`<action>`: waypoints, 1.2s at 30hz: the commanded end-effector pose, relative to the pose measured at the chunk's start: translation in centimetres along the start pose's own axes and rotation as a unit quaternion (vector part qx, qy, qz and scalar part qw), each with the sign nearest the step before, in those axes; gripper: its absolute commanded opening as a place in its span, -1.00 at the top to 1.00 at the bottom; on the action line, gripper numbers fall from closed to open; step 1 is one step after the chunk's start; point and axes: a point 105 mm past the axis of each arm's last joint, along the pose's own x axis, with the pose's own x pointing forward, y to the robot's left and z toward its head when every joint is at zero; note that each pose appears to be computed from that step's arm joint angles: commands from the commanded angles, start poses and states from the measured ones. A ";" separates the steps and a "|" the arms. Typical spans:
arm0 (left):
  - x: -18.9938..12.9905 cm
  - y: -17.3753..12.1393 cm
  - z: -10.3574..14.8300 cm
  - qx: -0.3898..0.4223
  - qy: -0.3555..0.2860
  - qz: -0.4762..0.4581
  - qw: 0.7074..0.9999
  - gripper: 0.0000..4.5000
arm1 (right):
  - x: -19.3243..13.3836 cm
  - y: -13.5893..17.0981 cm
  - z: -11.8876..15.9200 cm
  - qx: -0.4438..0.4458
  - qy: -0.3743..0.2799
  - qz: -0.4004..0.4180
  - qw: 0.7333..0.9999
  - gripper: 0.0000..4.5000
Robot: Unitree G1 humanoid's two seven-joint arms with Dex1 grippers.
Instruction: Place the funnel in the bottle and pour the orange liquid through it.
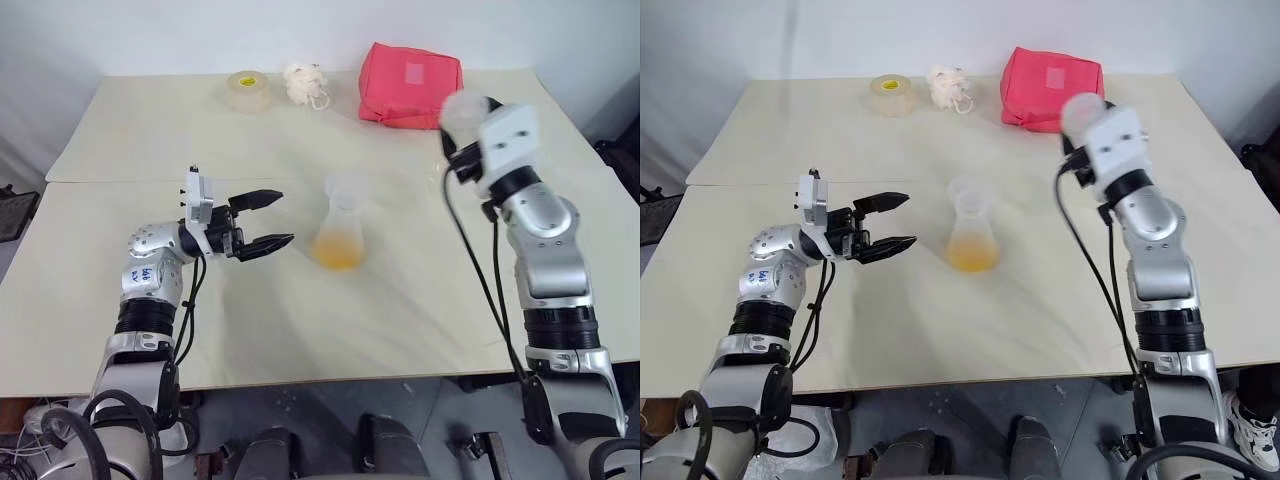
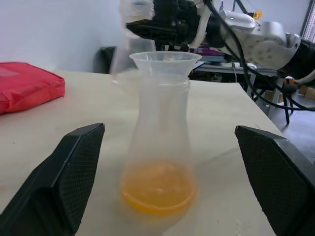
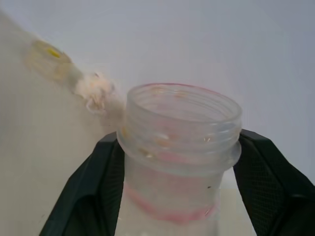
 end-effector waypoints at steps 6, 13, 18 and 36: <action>0.7 0.9 1.6 0.023 -0.010 0.010 1.000 -1.00 | -2.9 -4.9 -1.5 0.134 0.017 -0.089 0.987 -0.24; 1.3 0.8 1.8 0.012 -0.013 0.014 1.000 -1.00 | -4.0 -4.9 -2.6 0.124 0.027 -0.096 0.987 -0.40; 1.4 1.5 1.8 -0.012 0.000 0.045 0.999 -1.00 | -4.1 -4.7 -2.4 0.123 0.019 -0.097 0.987 -0.99; 0.4 1.1 0.9 -0.013 0.045 0.056 0.997 -1.00 | -3.3 -3.3 4.1 0.137 -0.072 0.013 0.988 -0.99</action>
